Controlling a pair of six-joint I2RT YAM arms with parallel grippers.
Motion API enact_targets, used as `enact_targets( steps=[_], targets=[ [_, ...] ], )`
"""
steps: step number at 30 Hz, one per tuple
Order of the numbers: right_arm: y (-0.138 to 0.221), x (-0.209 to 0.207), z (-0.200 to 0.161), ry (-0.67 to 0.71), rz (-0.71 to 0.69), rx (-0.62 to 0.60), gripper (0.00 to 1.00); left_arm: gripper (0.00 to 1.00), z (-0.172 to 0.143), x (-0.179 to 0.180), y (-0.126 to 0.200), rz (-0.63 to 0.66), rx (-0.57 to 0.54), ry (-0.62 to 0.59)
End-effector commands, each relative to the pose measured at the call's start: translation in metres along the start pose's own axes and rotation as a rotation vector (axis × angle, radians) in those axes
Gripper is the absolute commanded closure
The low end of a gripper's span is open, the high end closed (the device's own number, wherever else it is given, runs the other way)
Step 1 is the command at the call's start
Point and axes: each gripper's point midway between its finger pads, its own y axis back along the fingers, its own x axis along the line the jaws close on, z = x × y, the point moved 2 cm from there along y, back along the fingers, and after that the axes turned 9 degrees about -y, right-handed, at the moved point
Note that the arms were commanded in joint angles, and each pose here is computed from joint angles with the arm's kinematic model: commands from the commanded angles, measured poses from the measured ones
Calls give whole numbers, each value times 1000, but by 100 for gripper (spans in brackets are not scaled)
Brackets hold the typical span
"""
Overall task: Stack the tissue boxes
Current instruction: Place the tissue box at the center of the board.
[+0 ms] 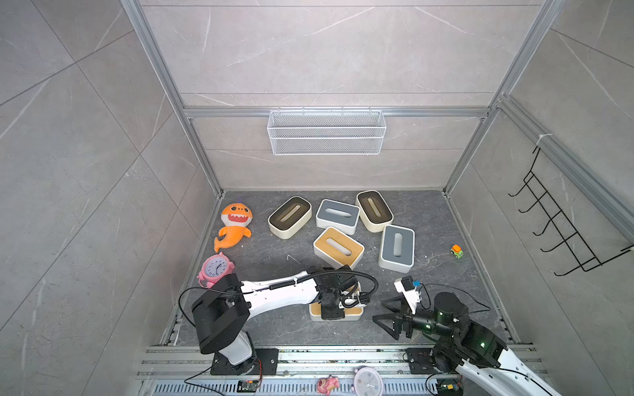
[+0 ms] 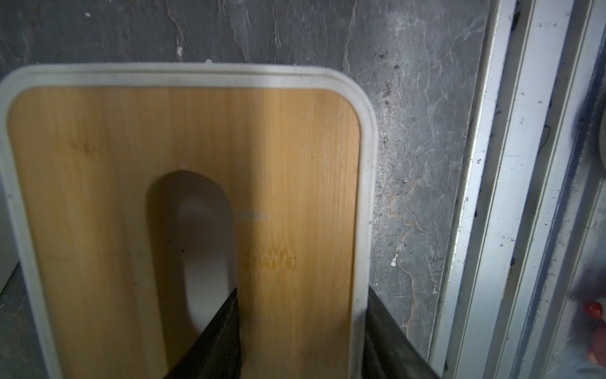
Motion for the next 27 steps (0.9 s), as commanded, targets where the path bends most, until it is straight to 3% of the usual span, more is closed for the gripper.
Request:
enact_targets(
  steps=[1, 27],
  targets=[
    [-2, -1, -5, -10, 9, 18, 1, 54, 17, 10, 11, 47, -50, -5],
    [-3, -1, -5, -9, 11, 20, 0, 43, 15, 7, 15, 55, -57, -7]
  ],
)
